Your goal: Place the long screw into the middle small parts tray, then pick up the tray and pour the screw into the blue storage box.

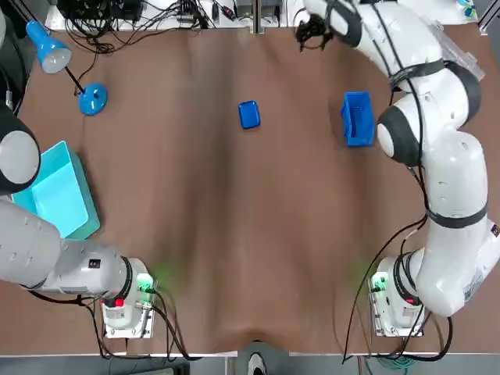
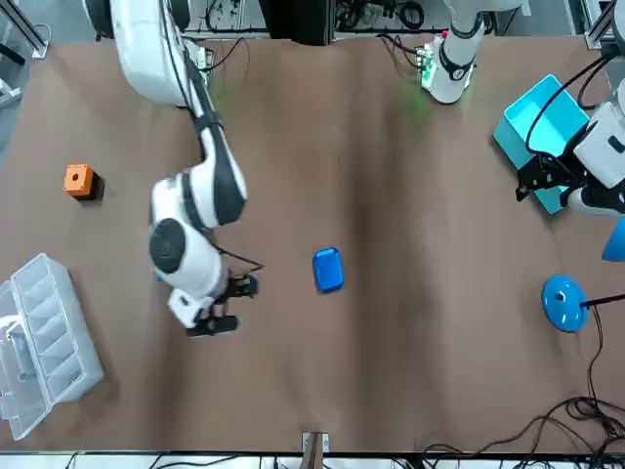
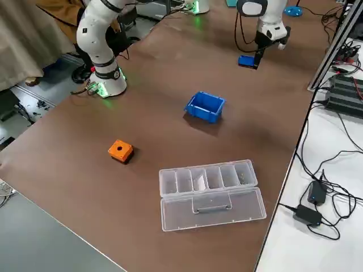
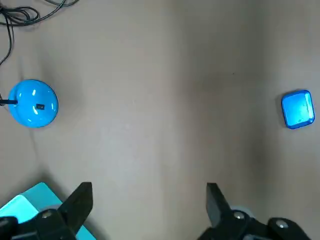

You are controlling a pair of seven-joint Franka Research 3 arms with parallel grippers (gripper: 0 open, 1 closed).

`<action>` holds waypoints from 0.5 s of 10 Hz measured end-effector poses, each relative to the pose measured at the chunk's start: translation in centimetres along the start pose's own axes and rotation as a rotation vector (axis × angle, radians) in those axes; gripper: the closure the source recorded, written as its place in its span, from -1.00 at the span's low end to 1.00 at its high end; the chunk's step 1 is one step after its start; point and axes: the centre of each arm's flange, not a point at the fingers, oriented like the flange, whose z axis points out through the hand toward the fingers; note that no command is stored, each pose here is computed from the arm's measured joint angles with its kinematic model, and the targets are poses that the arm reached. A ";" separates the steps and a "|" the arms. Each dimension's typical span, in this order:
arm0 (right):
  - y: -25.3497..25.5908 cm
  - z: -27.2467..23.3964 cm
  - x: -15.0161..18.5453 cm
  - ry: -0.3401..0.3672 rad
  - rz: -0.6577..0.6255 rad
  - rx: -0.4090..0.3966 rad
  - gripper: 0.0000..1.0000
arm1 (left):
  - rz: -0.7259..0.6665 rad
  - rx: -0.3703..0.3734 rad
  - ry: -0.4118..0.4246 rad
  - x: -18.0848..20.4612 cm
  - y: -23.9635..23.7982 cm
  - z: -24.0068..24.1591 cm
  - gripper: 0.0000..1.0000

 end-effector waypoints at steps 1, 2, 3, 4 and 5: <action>2.7 -3.3 0.0 0.023 0.001 -0.049 -1.00 | 0.000 0.000 -0.001 0.0 0.0 0.0 -1.00; 5.1 -6.8 -0.6 0.038 0.003 -0.098 -1.00 | -0.002 0.000 -0.003 0.1 -0.1 0.2 -1.00; 6.9 -10.0 -1.8 0.027 0.013 -0.117 -1.00 | -0.002 0.000 -0.007 0.2 -0.1 0.4 -1.00; 8.7 -12.7 -2.9 0.012 0.029 -0.107 -1.00 | -0.003 -0.001 -0.010 0.2 -0.2 0.6 -1.00; 11.0 -15.1 -3.7 0.017 0.028 -0.098 -1.00 | -0.003 -0.001 -0.011 0.3 -0.2 0.7 -1.00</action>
